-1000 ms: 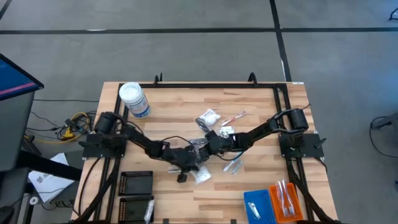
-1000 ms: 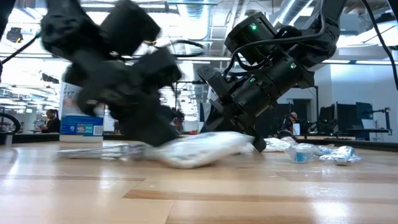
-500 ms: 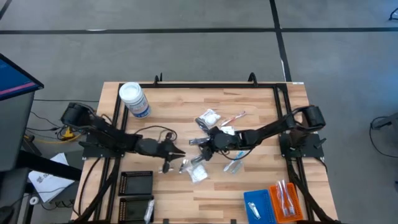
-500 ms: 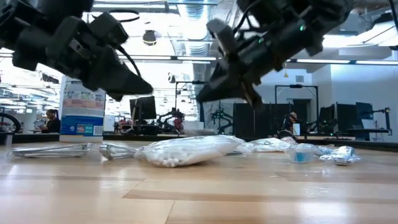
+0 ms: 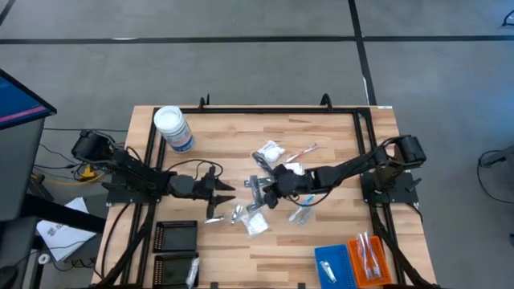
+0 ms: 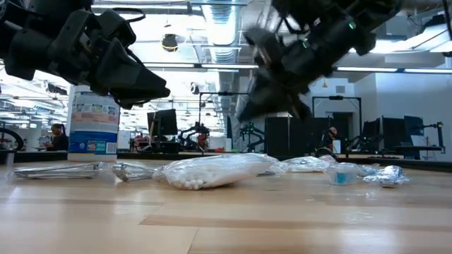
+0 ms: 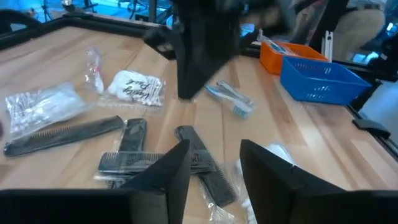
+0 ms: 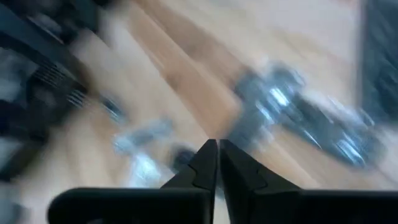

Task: Pick & Place Travel size toiletries
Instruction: Put the black comb into the top black bin

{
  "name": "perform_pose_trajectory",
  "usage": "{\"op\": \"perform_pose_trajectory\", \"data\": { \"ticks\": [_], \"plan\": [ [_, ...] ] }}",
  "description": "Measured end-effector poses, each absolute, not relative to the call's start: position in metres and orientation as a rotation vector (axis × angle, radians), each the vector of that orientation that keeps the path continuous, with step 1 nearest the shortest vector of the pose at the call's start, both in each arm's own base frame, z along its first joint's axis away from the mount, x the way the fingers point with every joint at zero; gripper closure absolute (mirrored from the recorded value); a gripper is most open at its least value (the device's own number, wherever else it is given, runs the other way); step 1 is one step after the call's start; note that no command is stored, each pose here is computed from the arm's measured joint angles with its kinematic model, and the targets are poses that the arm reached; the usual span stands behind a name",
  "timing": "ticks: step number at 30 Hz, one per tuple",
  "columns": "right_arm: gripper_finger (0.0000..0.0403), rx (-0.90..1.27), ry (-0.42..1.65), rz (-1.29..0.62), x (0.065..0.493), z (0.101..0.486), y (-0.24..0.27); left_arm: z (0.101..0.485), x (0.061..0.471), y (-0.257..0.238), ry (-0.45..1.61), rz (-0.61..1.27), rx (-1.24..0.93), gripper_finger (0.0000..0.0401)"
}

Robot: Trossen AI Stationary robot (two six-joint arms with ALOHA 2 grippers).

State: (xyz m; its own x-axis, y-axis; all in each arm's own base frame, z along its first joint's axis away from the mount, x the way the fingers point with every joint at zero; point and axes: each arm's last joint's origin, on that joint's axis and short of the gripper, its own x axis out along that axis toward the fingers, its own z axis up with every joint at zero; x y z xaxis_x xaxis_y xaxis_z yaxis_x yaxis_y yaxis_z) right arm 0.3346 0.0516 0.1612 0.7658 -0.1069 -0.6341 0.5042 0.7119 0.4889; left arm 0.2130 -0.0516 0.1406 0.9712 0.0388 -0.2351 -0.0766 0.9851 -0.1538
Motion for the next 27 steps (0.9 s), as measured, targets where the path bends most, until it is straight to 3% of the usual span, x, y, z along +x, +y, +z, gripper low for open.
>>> {"op": "perform_pose_trajectory", "data": {
  "ticks": [6, 14, 19, 27],
  "plan": [
    [0.0346, 0.708, 0.707, -0.433, 0.347, 0.127, 0.049, 0.129, 0.221, -0.041, 0.285, 0.132, -0.212, 0.0293],
    [0.0339, 0.7, 0.79, -0.496, 0.368, 0.112, 0.045, 0.097, 0.259, -0.044, 0.453, 0.061, -0.231, 0.0313],
    [0.0342, 0.693, 0.798, -0.504, 0.366, 0.113, 0.044, 0.089, 0.281, -0.036, 0.464, 0.115, -0.565, 0.0302],
    [0.036, 0.684, 0.8, -0.534, 0.369, 0.1, 0.043, 0.089, 0.284, -0.023, 0.415, 0.243, -0.949, 0.0252]
  ]
}}
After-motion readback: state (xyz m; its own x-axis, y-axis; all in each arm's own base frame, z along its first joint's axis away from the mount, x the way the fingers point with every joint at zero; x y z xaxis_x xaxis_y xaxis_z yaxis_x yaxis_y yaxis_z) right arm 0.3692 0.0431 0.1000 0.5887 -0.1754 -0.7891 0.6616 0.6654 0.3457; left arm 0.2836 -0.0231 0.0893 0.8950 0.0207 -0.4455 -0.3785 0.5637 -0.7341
